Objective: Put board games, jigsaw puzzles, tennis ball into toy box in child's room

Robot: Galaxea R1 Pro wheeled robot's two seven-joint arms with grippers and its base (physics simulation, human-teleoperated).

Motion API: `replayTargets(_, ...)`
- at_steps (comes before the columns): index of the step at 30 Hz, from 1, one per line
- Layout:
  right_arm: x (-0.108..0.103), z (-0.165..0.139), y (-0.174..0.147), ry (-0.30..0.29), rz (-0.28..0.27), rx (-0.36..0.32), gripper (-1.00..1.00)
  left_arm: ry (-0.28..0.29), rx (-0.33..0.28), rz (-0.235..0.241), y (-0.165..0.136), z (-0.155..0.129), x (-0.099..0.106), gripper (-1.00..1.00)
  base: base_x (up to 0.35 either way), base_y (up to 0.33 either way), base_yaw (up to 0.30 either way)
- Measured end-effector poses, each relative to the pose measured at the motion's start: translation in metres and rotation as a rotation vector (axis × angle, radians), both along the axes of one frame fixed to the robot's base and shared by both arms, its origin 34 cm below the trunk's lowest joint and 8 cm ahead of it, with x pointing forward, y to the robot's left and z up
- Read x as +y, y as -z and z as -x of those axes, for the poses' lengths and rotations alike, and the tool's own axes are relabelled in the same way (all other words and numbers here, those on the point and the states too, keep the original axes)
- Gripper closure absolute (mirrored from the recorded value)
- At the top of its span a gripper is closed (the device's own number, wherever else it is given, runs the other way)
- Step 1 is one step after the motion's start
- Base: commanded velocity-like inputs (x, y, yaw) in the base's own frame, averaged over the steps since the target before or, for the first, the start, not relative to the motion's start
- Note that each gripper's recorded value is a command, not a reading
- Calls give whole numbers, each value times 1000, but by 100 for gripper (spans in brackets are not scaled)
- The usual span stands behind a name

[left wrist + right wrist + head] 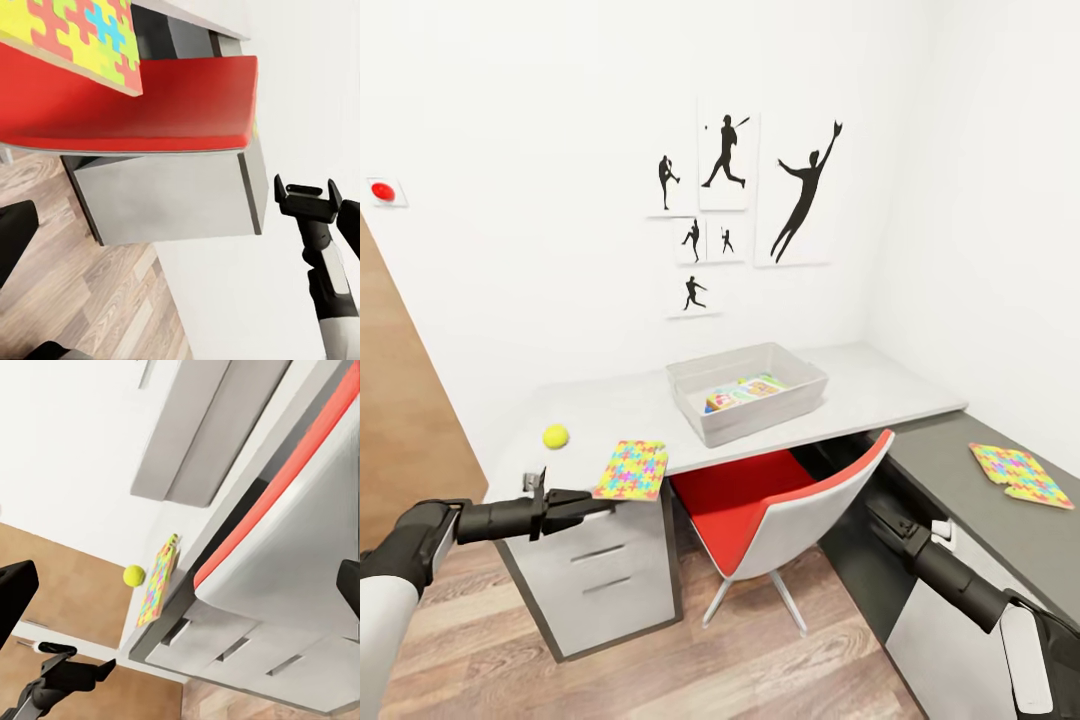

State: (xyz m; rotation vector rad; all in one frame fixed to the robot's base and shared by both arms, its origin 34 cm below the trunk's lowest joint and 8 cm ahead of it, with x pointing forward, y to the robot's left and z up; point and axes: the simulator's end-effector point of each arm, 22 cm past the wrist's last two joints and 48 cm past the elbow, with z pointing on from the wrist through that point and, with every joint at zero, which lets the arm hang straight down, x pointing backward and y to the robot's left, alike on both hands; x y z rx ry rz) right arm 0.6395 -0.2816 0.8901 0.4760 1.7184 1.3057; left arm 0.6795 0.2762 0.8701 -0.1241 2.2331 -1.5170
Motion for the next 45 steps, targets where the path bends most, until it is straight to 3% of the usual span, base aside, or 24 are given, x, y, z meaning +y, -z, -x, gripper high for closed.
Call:
replayTargets(7,0,0,12,0,-1,0,-100,-48,-10,0,11,-6,10,-100,0,0,0)
replayTargets(13,-1,1,23,1,0,1,-100,-83,2,-44,31,-10,19,-100,0,0,0)
replayTargets(19,0,1,34,1,-1,3,-100,-117,-3,-35,39,-13,26,-100,0,0,0)
replayTargets(32,0,3,58,1,-1,4,-100,-140,-14,-21,59,-14,31,-100,0,0,0)
replayTargets(45,0,3,63,4,2,9,-100,-165,-80,-24,57,-20,38,-100,0,0,0)
